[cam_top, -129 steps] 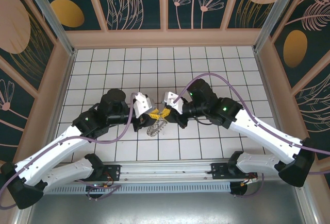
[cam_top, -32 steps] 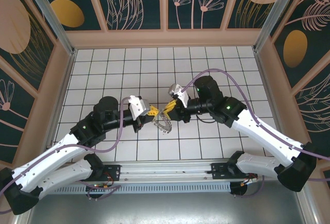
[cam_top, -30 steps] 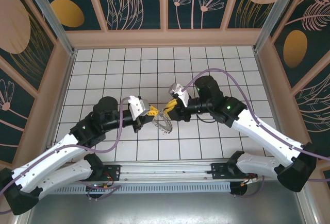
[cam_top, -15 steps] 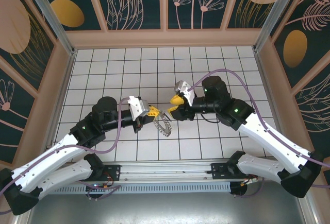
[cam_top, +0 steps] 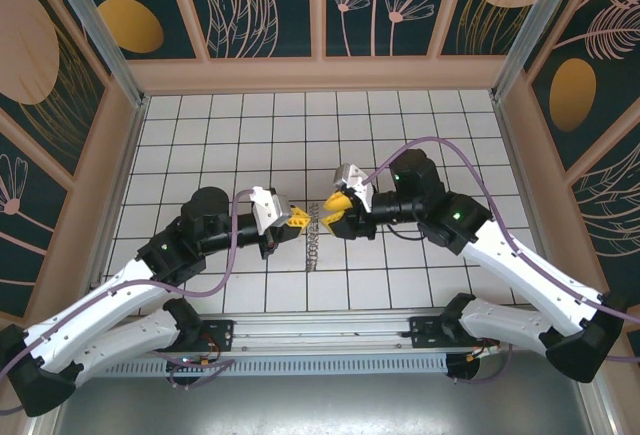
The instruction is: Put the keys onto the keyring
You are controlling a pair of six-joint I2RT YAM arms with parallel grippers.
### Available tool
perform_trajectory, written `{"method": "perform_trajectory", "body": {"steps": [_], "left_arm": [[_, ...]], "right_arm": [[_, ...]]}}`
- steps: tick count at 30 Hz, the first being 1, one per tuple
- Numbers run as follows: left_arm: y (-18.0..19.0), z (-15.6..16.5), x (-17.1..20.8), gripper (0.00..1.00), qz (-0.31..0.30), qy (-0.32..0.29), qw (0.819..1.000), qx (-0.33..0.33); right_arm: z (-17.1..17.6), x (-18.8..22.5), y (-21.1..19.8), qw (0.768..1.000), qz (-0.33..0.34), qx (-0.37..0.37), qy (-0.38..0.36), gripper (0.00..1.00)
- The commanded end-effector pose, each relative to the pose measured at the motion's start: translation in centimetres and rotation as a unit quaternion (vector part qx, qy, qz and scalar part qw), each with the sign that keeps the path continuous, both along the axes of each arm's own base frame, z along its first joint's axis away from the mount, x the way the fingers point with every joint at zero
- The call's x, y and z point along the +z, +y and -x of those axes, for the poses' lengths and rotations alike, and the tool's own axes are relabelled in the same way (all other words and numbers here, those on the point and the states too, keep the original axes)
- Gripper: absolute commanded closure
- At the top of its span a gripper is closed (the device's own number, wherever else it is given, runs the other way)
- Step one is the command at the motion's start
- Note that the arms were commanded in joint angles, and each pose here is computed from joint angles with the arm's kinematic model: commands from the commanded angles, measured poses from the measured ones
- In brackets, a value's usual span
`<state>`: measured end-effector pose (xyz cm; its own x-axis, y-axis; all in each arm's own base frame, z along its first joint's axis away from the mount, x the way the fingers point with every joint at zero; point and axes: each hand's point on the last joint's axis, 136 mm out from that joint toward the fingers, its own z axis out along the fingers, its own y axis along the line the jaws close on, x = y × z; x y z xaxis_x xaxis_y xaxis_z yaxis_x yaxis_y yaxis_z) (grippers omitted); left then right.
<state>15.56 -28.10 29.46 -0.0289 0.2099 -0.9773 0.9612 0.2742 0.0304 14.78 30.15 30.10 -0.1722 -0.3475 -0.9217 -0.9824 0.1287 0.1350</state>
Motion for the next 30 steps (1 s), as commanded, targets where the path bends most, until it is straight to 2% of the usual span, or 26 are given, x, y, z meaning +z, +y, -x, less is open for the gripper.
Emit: {"method": "perform_trajectory", "body": {"steps": [1,13,24,30], "left_arm": [[-0.4,0.6,2.8,1.0,0.035,-0.02,0.999,-0.016],[-0.4,0.7,2.7,1.0,0.035,-0.018,0.999,-0.019],[-0.3,0.7,2.5,1.0,0.034,-0.019,0.999,-0.018],[-0.2,0.8,2.9,1.0,0.038,-0.023,0.999,-0.019]], "right_arm": [[0.6,0.3,0.7,1.0,-0.01,0.025,-0.013,0.64],[-0.3,-1.0,1.0,1.0,0.006,0.008,-0.005,0.72],[-0.2,-1.4,1.1,1.0,0.009,0.011,-0.001,0.99],[-0.2,-2.2,1.3,1.0,0.018,0.016,0.009,1.0]]}}
